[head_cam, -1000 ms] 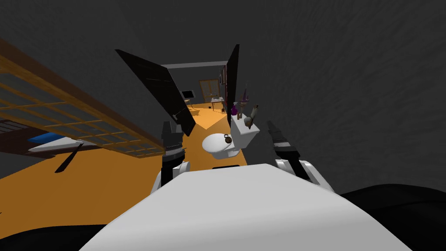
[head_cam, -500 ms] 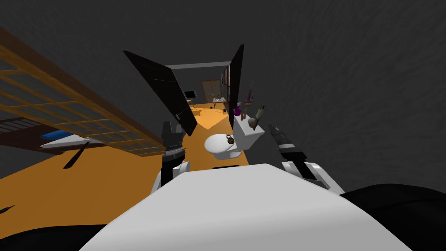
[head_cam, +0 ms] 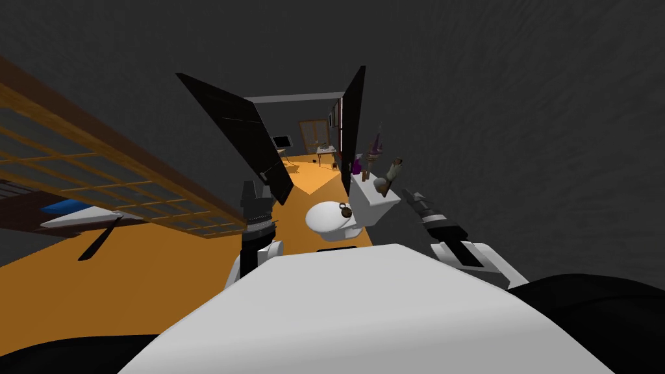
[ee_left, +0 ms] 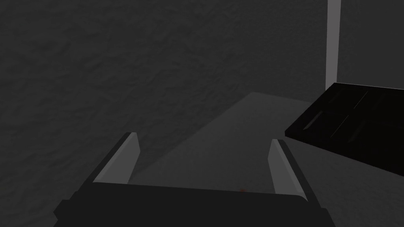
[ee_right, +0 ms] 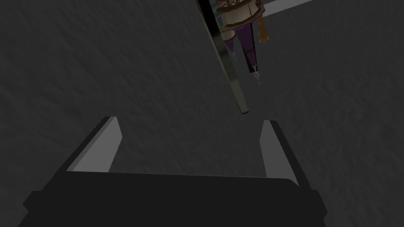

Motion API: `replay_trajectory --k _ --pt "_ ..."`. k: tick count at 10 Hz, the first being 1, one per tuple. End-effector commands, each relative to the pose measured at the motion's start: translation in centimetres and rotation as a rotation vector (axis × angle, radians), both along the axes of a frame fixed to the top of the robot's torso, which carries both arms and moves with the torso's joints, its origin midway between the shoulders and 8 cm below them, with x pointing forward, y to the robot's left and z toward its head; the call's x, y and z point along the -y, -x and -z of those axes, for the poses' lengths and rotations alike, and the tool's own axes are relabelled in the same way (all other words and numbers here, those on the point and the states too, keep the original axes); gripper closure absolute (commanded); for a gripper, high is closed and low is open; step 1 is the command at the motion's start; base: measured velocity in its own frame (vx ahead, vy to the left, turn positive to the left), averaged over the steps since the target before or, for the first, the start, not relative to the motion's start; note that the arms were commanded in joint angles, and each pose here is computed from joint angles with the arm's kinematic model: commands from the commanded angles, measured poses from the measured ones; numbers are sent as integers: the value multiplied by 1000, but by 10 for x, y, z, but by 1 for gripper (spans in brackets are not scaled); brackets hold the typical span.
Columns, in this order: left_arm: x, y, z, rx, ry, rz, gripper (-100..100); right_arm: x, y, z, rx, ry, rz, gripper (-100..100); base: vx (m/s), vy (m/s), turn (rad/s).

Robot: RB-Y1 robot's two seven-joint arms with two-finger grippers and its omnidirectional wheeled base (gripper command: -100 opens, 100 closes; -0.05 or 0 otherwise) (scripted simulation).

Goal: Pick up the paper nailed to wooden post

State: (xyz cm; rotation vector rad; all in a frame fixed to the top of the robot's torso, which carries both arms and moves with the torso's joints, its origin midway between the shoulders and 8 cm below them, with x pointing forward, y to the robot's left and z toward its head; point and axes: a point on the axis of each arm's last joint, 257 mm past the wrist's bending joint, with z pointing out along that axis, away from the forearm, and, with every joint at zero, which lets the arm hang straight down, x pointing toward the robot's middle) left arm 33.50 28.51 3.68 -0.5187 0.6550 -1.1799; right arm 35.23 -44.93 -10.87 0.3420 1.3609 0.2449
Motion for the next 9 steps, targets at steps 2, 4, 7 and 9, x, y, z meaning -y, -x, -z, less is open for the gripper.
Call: replay_trajectory --k 2,4,7,9 --pt "0 0 0 0 0 0 0 15 0 11 -69 94 23 -100 122 64 -73" --pt "0 0 0 0 0 0 0 26 0 18 -118 164 37 -100 117 61 -66" --pt "0 0 0 0 0 0 0 39 0 27 -180 259 52 -100 118 74 -81" --pt "0 0 0 0 0 0 0 46 -1 32 -220 330 56 -100 141 88 -98"
